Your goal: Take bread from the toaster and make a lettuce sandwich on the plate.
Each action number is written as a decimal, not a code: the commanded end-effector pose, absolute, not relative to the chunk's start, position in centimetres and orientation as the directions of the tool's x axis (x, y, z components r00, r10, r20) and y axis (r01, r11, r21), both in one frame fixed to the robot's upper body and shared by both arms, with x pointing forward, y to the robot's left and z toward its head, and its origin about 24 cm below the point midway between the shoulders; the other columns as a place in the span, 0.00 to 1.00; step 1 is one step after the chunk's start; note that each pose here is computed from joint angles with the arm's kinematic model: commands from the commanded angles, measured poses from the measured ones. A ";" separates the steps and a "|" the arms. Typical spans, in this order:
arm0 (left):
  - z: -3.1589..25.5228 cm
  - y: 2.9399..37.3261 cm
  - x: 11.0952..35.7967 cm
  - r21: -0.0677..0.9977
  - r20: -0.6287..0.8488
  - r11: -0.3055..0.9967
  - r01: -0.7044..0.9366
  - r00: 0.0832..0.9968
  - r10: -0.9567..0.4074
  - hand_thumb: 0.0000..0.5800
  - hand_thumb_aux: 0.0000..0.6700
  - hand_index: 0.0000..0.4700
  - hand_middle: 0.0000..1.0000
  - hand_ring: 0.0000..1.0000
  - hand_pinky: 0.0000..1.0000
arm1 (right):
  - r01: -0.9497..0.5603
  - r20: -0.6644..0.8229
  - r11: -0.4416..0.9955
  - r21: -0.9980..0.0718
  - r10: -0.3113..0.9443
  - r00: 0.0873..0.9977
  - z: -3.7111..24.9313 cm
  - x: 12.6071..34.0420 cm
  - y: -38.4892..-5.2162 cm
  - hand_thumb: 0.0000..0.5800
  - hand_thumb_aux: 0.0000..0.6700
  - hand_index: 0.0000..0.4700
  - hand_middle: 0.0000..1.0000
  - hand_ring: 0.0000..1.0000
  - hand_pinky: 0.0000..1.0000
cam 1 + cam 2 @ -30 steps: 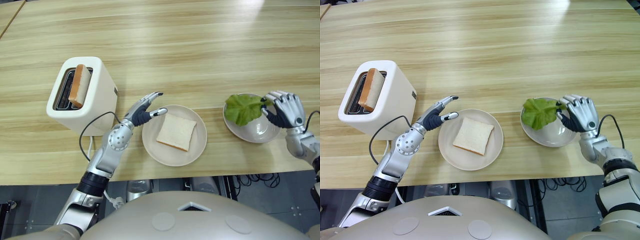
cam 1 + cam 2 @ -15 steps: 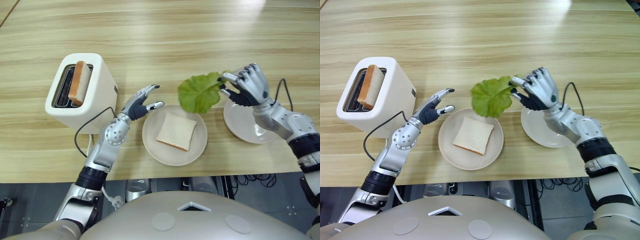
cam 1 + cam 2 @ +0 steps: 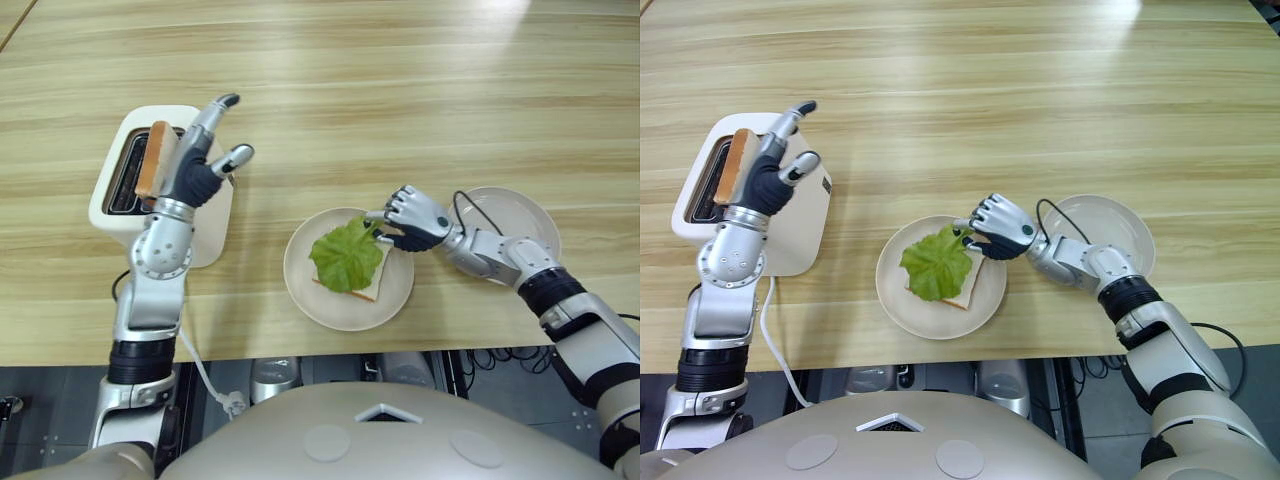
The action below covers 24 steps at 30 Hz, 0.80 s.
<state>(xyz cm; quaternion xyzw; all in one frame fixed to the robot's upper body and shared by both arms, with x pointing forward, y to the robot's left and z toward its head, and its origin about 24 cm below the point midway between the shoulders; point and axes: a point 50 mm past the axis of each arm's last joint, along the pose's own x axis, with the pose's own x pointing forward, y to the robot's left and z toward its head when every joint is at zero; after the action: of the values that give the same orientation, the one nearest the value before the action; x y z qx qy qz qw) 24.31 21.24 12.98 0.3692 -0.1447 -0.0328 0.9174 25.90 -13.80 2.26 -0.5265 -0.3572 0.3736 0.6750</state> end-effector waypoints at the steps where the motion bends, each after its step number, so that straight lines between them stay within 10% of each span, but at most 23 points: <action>1: 12.6 22.0 24.1 0.690 0.222 0.721 -0.054 0.965 -0.139 0.00 0.00 0.00 0.00 0.00 0.00 | -0.181 0.004 0.096 -0.979 0.893 0.451 1.2 25.6 -13.4 1.00 1.00 0.98 1.00 1.00 1.00; 23: 13.4 25.0 23.5 0.712 0.269 0.682 -0.167 0.962 -0.045 0.00 0.00 0.00 0.00 0.00 0.00 | -0.076 0.042 0.098 -0.992 0.844 0.535 2.2 27.5 -14.5 1.00 1.00 0.98 1.00 1.00 1.00; 24: 13.5 25.3 23.5 0.715 0.272 0.677 -0.177 0.961 -0.037 0.00 0.00 0.00 0.00 0.00 0.00 | -0.077 0.032 0.087 -0.993 0.843 0.537 2.1 27.4 -14.5 0.88 0.65 0.64 0.72 0.72 0.72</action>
<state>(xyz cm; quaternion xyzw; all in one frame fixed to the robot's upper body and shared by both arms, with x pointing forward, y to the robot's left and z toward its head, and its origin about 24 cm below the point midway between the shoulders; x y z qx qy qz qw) 23.42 24.49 13.53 0.3906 -0.1419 0.0234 0.9093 27.33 -14.50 2.08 -0.5688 -0.3316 0.3459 0.6685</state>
